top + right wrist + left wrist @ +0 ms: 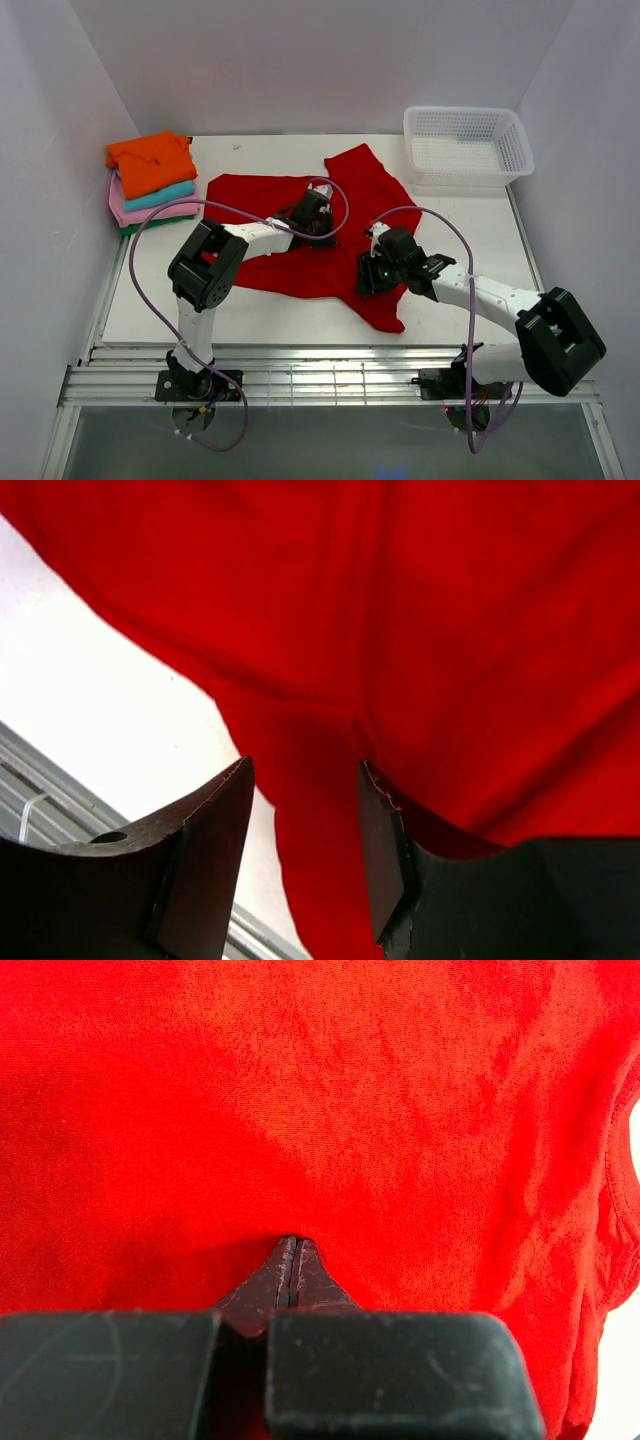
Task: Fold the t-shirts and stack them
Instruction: Flatten the tshirt out
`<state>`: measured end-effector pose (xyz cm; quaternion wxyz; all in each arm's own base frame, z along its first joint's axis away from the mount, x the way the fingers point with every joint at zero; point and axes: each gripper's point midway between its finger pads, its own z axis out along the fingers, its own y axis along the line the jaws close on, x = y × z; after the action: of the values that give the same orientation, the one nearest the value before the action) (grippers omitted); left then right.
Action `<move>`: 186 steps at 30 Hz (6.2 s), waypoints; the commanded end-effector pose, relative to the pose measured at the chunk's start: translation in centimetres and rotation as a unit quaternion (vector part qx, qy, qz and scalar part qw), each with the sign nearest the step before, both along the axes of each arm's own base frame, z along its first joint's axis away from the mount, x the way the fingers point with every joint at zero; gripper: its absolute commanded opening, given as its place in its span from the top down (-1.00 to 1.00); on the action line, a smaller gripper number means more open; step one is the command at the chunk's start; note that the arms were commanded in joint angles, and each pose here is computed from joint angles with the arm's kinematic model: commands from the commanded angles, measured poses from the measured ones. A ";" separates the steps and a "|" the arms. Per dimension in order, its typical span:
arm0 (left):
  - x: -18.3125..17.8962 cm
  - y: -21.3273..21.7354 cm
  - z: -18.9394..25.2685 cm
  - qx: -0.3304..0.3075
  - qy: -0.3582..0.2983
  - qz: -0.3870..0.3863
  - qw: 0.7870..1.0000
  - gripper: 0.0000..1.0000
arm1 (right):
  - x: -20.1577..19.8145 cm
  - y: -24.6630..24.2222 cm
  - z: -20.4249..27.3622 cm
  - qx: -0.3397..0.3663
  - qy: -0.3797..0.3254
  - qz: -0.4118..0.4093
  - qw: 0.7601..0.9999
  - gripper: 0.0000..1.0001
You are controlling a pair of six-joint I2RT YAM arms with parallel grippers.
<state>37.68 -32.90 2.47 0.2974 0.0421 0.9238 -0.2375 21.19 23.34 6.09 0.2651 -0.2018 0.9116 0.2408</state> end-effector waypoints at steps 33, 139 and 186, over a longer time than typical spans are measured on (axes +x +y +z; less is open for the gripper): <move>-0.4 0.9 1.2 0.016 -0.008 0.000 1.000 1.00 | -6.1 1.9 2.4 0.031 0.038 0.118 0.992 0.84; 14.6 34.3 6.7 0.170 -0.107 0.363 0.910 -0.96 | 45.9 -5.0 -0.3 -0.084 -0.237 -0.178 0.951 -0.02; 24.6 36.5 3.9 0.198 -0.158 0.348 0.903 -0.34 | 41.6 -5.2 1.2 -0.121 -0.231 -0.131 0.957 0.74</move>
<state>60.87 3.03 3.81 0.4615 -0.1896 0.8632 0.0777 62.96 17.50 3.51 0.4481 -0.1550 0.8798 0.0328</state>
